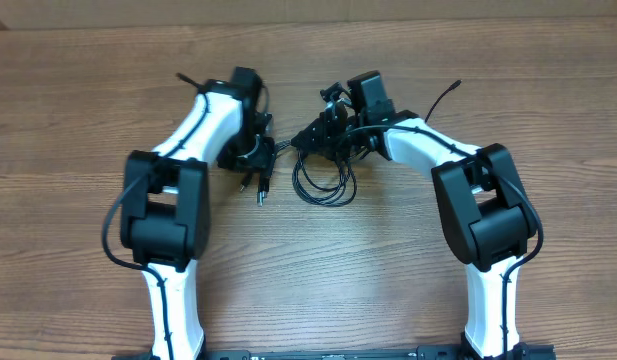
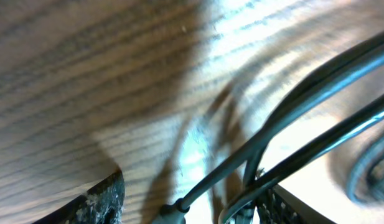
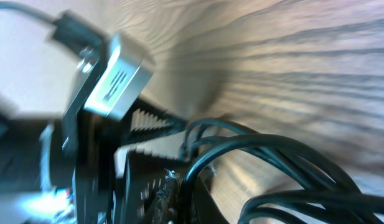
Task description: Untangle cables
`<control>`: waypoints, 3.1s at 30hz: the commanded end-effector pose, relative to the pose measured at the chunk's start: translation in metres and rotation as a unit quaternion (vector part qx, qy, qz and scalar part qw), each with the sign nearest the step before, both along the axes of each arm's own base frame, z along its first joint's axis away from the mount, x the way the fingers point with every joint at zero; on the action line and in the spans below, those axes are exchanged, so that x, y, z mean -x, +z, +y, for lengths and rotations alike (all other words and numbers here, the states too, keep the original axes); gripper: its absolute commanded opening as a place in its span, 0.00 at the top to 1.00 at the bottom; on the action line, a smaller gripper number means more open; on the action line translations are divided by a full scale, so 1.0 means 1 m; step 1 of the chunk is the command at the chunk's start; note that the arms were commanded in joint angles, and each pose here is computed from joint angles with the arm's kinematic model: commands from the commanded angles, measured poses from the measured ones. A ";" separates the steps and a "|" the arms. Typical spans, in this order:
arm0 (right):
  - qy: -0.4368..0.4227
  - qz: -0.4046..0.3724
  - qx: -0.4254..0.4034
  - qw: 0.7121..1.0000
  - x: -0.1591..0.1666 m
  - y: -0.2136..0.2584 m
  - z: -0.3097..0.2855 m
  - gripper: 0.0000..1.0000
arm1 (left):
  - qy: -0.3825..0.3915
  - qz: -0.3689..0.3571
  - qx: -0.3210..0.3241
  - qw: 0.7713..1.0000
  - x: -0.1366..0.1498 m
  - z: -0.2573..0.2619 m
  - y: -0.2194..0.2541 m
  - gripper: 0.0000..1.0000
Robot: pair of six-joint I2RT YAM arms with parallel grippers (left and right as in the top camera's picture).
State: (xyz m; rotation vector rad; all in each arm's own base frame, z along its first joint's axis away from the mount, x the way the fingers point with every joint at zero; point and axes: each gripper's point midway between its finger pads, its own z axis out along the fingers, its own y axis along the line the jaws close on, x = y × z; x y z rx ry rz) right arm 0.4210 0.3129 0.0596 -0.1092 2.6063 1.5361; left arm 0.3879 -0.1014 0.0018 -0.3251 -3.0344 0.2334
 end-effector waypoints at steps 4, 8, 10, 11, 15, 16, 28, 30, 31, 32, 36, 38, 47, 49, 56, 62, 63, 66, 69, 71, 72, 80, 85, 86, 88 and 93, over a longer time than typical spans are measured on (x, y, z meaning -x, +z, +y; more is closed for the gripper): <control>0.083 0.003 -0.096 0.992 0.023 0.026 0.004 0.96 | -0.022 0.084 0.305 0.949 0.032 -0.039 0.007 0.30; 0.109 -0.010 -0.131 0.985 0.028 0.040 0.007 0.96 | -0.020 0.059 0.384 0.921 0.020 -0.043 0.036 0.27; 0.127 -0.016 -0.153 0.980 0.032 0.049 0.009 0.96 | -0.022 0.051 0.386 0.921 0.016 -0.043 0.039 0.25; 0.132 -0.018 -0.160 0.978 0.033 0.051 0.009 0.96 | -0.024 0.048 0.386 0.921 0.014 -0.043 0.040 0.25; 0.142 -0.015 -0.172 0.975 0.036 0.056 0.009 0.96 | -0.039 0.031 0.385 0.921 0.009 -0.050 0.039 0.23; 0.143 -0.013 -0.173 0.974 0.036 0.056 0.009 0.96 | -0.042 0.026 0.385 0.922 0.007 -0.051 0.038 0.23; 0.168 -0.006 -0.203 0.965 0.044 0.068 0.009 0.96 | -0.043 -0.011 0.400 0.915 -0.013 -0.069 0.039 0.25; 0.167 -0.004 -0.203 0.965 0.044 0.068 0.009 0.96 | -0.076 -0.019 0.421 0.904 -0.006 -0.073 0.046 0.21; 0.167 -0.004 -0.203 0.965 0.044 0.068 0.009 0.96 | -0.087 -0.022 0.427 0.900 -0.003 -0.073 0.047 0.19; 0.167 -0.003 -0.203 0.965 0.044 0.068 0.009 0.96 | -0.098 -0.025 0.432 0.896 -0.001 -0.074 0.049 0.19; 0.163 0.005 -0.203 0.966 0.043 0.068 0.008 0.96 | -0.122 -0.032 0.440 0.889 0.005 -0.070 0.052 0.23; 0.161 0.009 -0.202 0.966 0.043 0.068 0.007 0.96 | -0.126 -0.040 0.456 0.880 0.005 -0.071 0.057 0.27; 0.155 0.028 -0.204 0.966 0.041 0.072 0.008 0.96 | -0.152 -0.053 0.487 0.858 0.008 -0.096 0.062 0.52; 0.166 0.022 -0.215 0.962 0.042 0.078 0.008 0.96 | -0.148 -0.048 0.486 0.860 0.008 -0.102 0.059 0.53; 0.173 0.023 -0.223 0.959 0.042 0.084 0.009 0.96 | -0.150 -0.037 0.478 0.865 0.011 -0.109 0.053 0.64; 0.172 0.024 -0.223 0.959 0.042 0.084 0.008 0.96 | -0.151 -0.036 0.453 0.878 0.009 -0.100 0.044 0.96; 0.171 0.026 -0.223 0.959 0.042 0.084 0.008 0.96 | -0.149 -0.036 0.451 0.879 0.008 -0.098 0.043 0.96; 0.164 0.033 -0.222 0.961 0.039 0.086 0.005 0.96 | -0.142 -0.037 0.443 0.884 0.006 -0.090 0.041 0.96; 0.162 0.023 -0.223 0.961 0.037 0.094 0.001 0.96 | -0.132 -0.034 0.429 0.893 0.003 -0.082 0.037 0.96; 0.159 0.011 -0.222 0.962 0.035 0.102 0.000 0.96 | -0.128 -0.035 0.425 0.896 0.002 -0.077 0.035 0.96; 0.156 0.002 -0.220 0.963 0.034 0.108 0.000 0.96 | -0.126 -0.036 0.424 0.896 0.001 -0.074 0.035 0.96; 0.139 -0.047 -0.215 0.966 0.031 0.150 -0.008 0.96 | -0.115 -0.030 0.427 0.896 0.002 -0.067 0.037 0.96; 0.128 -0.071 -0.216 0.965 0.031 0.176 -0.019 0.96 | -0.169 -0.052 0.479 0.860 0.015 -0.074 0.062 0.90; 0.126 -0.076 -0.216 0.965 0.031 0.181 -0.022 0.96 | -0.183 -0.056 0.484 0.854 0.018 -0.075 0.067 0.90; 0.122 -0.086 -0.217 0.965 0.031 0.192 -0.028 0.96 | -0.206 -0.059 0.489 0.846 0.024 -0.074 0.076 0.88; 0.111 -0.107 -0.218 0.964 0.031 0.213 -0.041 0.96 | -0.206 -0.060 0.487 0.846 0.023 -0.072 0.076 0.85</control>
